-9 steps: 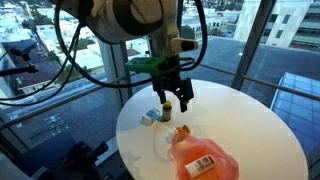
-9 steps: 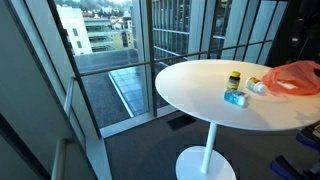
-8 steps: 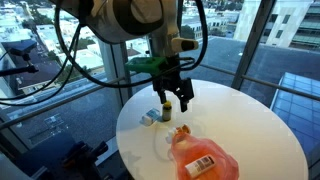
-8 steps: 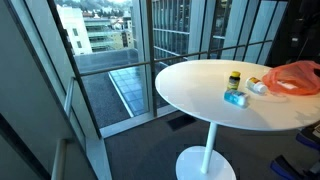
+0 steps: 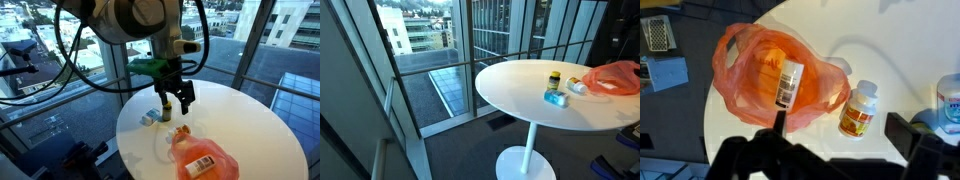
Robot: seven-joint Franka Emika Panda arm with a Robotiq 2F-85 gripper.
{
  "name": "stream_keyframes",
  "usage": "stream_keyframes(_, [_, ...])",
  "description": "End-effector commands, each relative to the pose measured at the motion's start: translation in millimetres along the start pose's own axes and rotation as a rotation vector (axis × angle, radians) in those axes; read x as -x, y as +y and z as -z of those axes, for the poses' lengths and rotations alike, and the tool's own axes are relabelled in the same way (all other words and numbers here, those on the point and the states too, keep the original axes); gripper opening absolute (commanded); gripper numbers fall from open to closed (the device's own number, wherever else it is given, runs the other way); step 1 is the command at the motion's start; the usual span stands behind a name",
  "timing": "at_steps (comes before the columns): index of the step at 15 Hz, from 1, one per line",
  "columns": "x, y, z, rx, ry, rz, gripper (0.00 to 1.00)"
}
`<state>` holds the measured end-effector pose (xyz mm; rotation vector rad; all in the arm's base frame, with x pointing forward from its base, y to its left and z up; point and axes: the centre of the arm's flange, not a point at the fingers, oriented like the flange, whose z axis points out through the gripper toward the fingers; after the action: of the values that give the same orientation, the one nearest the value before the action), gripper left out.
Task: Remove the bottle in the plastic bag and lay it on the table
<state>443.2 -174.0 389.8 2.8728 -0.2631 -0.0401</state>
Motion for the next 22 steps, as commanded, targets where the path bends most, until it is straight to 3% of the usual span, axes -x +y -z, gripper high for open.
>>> stream_keyframes(1, [-15,13,-16,-0.035,0.019,-0.055,1.0])
stream_keyframes(7, [-36,27,-64,-0.098,0.036,-0.134,1.0])
stream_keyframes(12, [-50,47,-104,-0.153,-0.002,-0.232,1.0])
stream_keyframes(22, [-37,99,-159,-0.208,-0.068,-0.407,1.0])
